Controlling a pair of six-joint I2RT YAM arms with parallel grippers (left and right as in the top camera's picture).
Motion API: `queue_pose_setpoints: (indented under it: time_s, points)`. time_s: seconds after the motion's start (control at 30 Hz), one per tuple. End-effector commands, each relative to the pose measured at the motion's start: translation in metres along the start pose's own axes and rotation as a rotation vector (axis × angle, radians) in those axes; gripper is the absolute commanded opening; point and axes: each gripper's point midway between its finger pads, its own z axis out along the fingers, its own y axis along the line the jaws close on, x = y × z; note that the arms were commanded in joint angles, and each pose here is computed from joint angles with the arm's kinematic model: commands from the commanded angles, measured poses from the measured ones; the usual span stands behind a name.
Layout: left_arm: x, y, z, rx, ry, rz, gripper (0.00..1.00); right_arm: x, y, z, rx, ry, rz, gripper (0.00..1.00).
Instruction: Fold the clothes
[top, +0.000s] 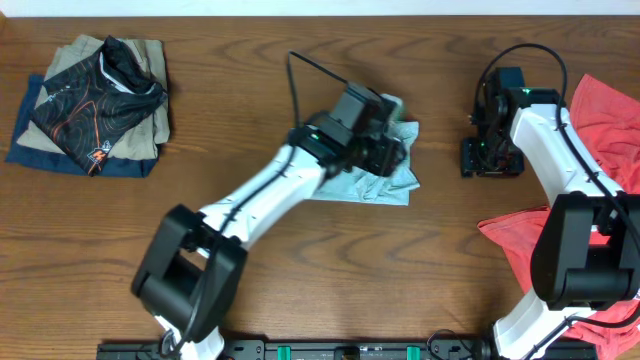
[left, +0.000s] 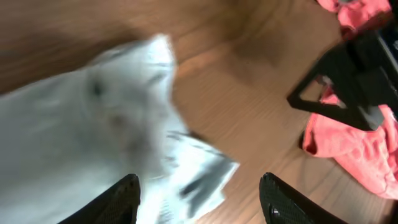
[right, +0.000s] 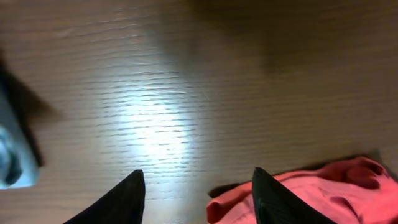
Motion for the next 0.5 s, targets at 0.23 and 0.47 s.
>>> queue_pose_setpoints:
  time_s: [0.23,0.47]
  points:
    - [-0.013,0.129,-0.094,-0.240,-0.054,-0.252,0.64,-0.005,0.123,-0.032,-0.528,-0.134,-0.395,0.56]
    - [0.013,0.173,-0.113,-0.305,0.005,-0.388,0.68,-0.003,0.173,-0.041,-0.601,-0.171,-0.458,0.56]
